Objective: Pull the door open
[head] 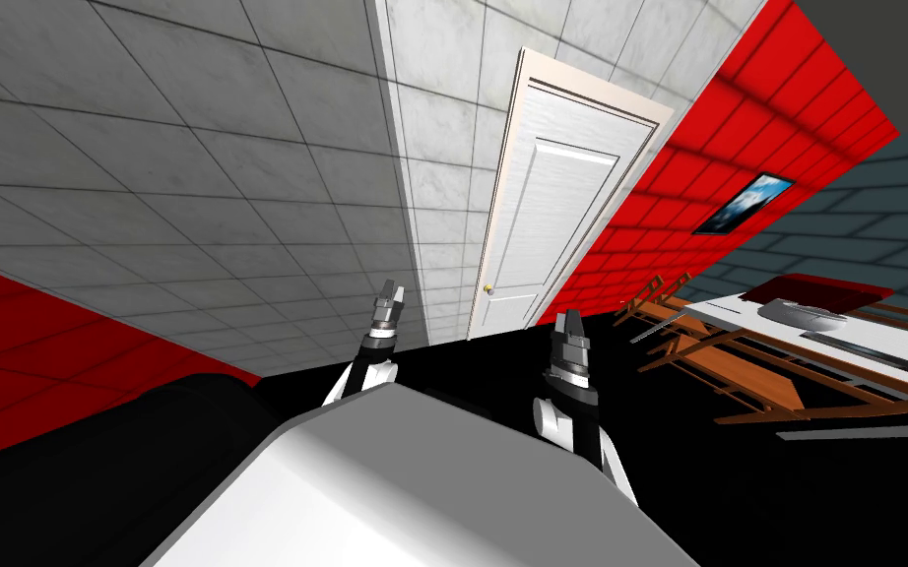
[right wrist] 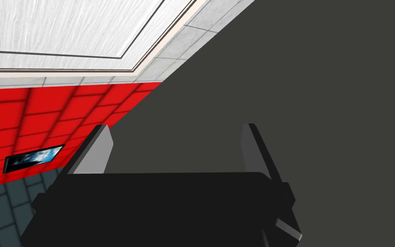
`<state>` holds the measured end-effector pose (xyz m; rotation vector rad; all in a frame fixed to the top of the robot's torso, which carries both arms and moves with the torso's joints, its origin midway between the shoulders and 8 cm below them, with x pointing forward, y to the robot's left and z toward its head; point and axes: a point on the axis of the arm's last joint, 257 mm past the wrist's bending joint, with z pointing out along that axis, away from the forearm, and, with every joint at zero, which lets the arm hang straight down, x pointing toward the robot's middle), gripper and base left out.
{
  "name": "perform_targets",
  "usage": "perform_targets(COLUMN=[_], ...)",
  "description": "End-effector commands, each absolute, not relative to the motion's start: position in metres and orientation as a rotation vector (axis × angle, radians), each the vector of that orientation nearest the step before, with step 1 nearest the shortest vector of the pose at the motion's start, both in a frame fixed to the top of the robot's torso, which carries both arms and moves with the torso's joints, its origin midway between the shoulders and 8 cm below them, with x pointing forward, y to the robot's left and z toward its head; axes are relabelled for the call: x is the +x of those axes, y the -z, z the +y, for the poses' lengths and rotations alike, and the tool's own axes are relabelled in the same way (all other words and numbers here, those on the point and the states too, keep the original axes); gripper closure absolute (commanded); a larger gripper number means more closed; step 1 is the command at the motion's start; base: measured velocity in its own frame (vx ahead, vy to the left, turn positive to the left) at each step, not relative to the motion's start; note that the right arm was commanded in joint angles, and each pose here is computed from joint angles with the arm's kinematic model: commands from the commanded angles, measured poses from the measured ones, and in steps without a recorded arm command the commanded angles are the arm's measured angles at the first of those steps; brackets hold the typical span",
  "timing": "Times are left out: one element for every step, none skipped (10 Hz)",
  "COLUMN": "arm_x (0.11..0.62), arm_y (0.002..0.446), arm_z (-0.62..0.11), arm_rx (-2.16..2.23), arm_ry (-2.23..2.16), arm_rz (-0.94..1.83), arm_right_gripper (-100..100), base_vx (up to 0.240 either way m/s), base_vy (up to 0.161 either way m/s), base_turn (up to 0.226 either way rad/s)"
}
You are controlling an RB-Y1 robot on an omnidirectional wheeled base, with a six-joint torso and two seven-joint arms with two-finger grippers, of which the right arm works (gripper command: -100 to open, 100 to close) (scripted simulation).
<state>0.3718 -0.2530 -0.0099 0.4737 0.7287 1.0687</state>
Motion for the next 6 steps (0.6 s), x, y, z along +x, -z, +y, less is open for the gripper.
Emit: perform_targets(arm_x=[0.379,0.384,0.389,0.394,0.398,0.403], arm_y=[0.022,0.031,0.039,0.049,0.06,0.07], arm_z=[-0.25,-0.248,-0.246,-0.243,-0.241,-0.239], arm_rx=[0.458,0.447,0.436,0.423,0.41,0.396], arm_ry=[-1.037,-1.019,-0.999,-0.978,-0.956,-0.934], arm_rz=[0.765,0.787,0.81,0.835,0.86,0.885], arm_right_gripper=[-100,-100,-100,-100,-100,-100], base_vx=[0.08,0.089,0.101,0.099,0.1,0.098], base_vy=[-0.005,-0.01,-0.018,-0.015,-0.01,-0.005], base_turn=[0.009,0.009,0.008,0.011,0.013,0.011])
